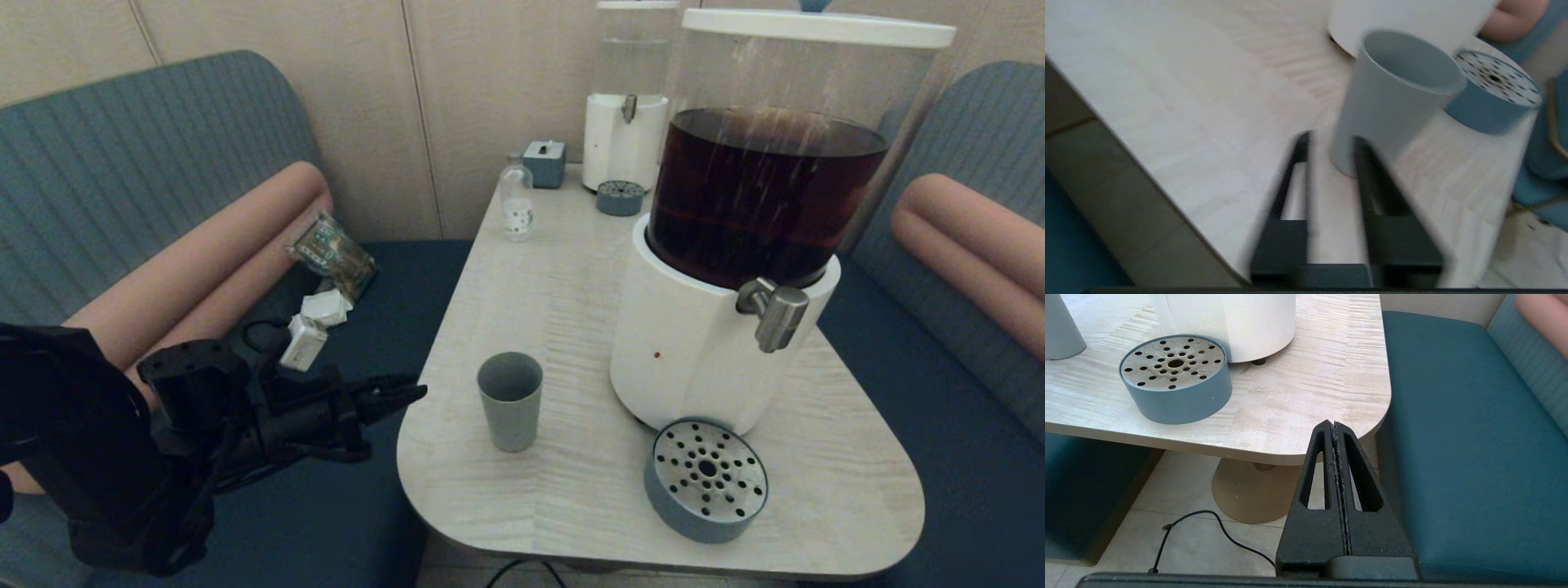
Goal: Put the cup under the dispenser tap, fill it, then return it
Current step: Pick up the cup
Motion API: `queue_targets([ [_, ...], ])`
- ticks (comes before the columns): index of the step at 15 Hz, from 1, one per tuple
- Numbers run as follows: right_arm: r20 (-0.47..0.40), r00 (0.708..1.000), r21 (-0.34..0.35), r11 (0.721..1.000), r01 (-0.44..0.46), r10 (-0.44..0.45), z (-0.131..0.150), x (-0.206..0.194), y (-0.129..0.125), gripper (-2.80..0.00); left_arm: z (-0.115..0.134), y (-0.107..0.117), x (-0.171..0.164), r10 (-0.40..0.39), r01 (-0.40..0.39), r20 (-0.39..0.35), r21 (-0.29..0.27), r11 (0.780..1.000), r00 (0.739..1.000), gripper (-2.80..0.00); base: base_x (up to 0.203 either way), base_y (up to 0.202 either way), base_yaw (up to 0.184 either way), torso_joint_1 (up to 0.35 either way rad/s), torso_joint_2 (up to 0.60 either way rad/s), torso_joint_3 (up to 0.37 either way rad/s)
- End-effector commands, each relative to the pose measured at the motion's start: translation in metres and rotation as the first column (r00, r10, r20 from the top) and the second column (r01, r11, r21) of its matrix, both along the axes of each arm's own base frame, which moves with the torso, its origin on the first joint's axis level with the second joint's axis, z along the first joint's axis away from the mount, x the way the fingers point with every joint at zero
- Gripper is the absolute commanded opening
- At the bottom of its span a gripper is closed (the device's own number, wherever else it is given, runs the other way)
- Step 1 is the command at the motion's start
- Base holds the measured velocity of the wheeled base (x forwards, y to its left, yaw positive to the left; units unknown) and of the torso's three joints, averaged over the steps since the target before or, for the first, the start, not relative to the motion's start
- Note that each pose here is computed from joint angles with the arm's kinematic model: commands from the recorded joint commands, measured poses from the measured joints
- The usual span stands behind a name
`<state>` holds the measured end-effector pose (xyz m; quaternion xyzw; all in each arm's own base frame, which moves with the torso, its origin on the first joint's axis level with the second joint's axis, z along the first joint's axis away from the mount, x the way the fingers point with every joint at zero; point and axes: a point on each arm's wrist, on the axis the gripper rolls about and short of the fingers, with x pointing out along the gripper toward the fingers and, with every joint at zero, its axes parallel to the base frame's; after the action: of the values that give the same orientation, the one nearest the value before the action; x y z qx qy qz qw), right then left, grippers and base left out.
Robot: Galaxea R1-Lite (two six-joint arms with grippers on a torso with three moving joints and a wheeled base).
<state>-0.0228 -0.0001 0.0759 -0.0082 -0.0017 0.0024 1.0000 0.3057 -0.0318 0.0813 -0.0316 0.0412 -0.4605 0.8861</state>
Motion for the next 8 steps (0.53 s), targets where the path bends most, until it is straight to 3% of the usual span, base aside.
queue_targets([
  [1, 0.003, 1.0, 0.0, 1.0, -0.001, 0.001, 0.0, -0.0001, 0.0, -2.8, -0.004, -0.0002, -0.0061, -0.025, 0.025, -0.02, 0.0, 1.0, 0.999, 0.0, 0.0, 0.0, 0.0, 0.0, 0.0, 0.0],
  [8, 0.003, 1.0, 0.0, 1.0, -0.001, 0.001, 0.0, -0.0001, 0.0, -2.8, -0.0059, -0.0015, -0.001, -0.113, 0.113, 0.013, 0.01, 0.994, 0.994, 0.0, 0.0, 0.0, 0.0, 0.0, 0.0, 0.0],
])
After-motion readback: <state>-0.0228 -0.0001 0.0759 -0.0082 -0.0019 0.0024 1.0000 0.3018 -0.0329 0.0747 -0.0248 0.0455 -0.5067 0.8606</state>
